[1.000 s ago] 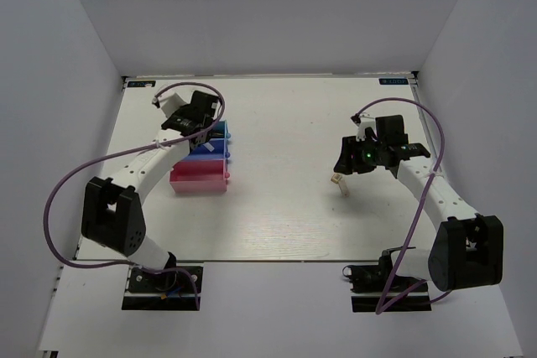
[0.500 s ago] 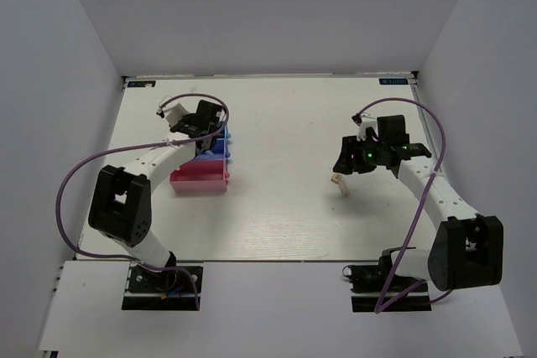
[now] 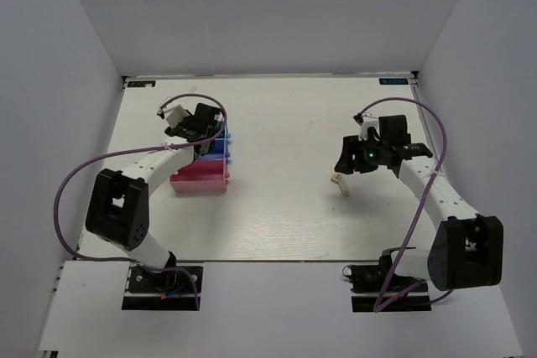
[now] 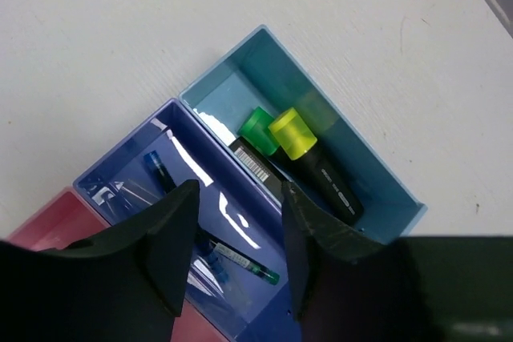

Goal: Sort the stationery into containers
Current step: Place the pen in the storage box, then pick up the stationery from the center of the board, then place the stationery in the storage box, then pick up the stationery from the center of the board, then place the stationery in the storage box.

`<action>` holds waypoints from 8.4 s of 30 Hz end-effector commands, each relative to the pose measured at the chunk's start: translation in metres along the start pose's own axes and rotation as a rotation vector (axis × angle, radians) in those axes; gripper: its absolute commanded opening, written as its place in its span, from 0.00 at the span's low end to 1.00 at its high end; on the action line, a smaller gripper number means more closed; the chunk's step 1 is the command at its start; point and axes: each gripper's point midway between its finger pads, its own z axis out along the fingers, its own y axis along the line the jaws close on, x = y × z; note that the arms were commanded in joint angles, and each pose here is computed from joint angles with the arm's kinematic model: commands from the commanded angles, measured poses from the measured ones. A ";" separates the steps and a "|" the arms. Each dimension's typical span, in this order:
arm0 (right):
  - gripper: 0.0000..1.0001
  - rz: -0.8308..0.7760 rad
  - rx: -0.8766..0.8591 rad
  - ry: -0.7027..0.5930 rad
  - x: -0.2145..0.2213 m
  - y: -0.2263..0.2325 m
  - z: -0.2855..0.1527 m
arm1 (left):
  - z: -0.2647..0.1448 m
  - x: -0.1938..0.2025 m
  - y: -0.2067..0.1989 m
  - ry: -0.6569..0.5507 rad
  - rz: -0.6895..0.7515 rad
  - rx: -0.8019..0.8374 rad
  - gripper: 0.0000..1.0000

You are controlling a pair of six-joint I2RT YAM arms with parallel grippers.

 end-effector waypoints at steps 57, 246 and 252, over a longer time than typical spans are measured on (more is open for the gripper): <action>0.00 -0.589 -0.650 0.324 -0.021 0.188 0.053 | -0.319 -0.030 0.025 0.219 0.594 1.384 0.71; 0.50 -0.773 -0.408 0.091 -0.041 0.330 0.210 | -0.293 -0.025 0.087 0.166 0.605 1.238 0.85; 0.52 -0.772 -0.417 0.056 -0.052 0.338 0.198 | -0.292 -0.023 0.089 0.177 0.605 1.232 0.85</action>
